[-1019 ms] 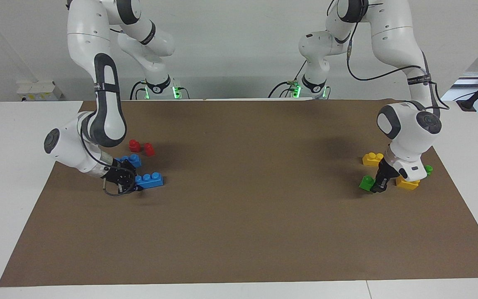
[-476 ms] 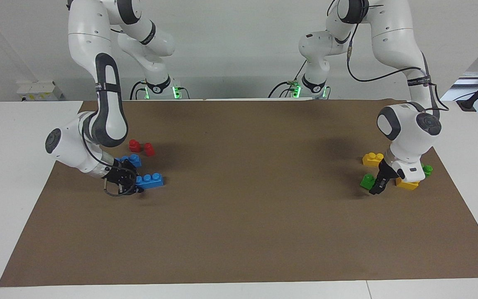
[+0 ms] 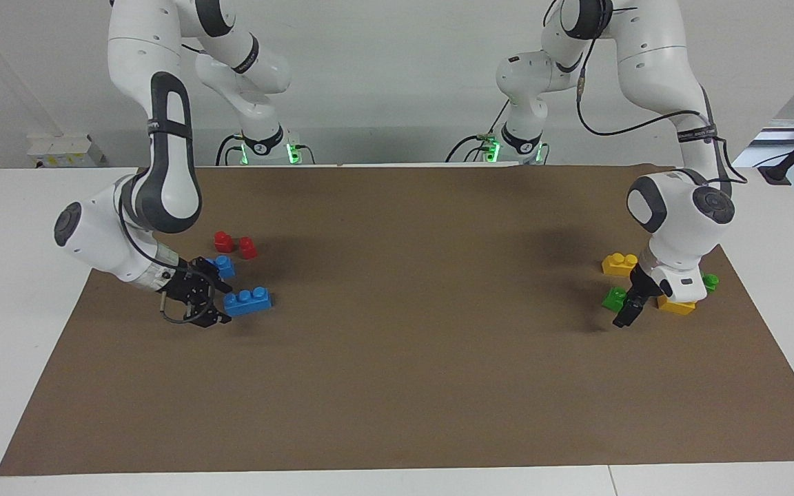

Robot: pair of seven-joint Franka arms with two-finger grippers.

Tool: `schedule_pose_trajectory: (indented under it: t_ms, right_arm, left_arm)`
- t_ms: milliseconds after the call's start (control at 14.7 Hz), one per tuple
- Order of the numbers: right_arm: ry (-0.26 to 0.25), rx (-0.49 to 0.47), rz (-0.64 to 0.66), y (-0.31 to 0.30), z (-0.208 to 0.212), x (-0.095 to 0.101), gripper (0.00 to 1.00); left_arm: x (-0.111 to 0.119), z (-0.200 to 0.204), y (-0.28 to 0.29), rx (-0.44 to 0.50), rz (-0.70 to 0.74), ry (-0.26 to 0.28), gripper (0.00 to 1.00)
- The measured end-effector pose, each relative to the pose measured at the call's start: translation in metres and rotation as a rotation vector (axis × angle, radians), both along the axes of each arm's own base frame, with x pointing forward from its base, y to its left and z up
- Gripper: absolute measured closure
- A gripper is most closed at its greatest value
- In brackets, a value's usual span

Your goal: Remove green block with left arm and hold with right

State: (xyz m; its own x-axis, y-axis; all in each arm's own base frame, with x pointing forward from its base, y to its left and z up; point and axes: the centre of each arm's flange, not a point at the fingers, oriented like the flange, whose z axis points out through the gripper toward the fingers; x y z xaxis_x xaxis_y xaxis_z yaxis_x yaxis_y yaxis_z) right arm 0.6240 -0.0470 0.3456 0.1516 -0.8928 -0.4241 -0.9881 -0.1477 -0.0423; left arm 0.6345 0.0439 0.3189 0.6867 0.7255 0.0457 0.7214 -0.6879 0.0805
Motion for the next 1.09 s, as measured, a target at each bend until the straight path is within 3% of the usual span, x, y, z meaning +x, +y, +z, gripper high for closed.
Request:
schedule_pose_trajectory:
  t_ms: [68,544,748,1087]
  right_arm:
    - [-0.009,-0.012,0.009,0.001,0.016,-0.002,0.01]
    - [-0.071,-0.137,0.165,0.006,0.095,-0.020,0.00]
    - [-0.130,-0.187,0.356,0.010,0.133,-0.026,0.00]
    - [-0.217,-0.239,0.726,0.018,0.195,-0.053,0.00]
  left_arm:
    - [0.001,0.001,0.001,0.000,0.001,-0.002,0.00]
    - [0.014,0.038,0.007,0.001,-0.048,0.025,0.00]
    - [0.014,0.056,0.007,0.006,-0.079,0.022,0.00]
    - [0.001,0.093,0.008,0.057,-0.308,0.051,0.00]
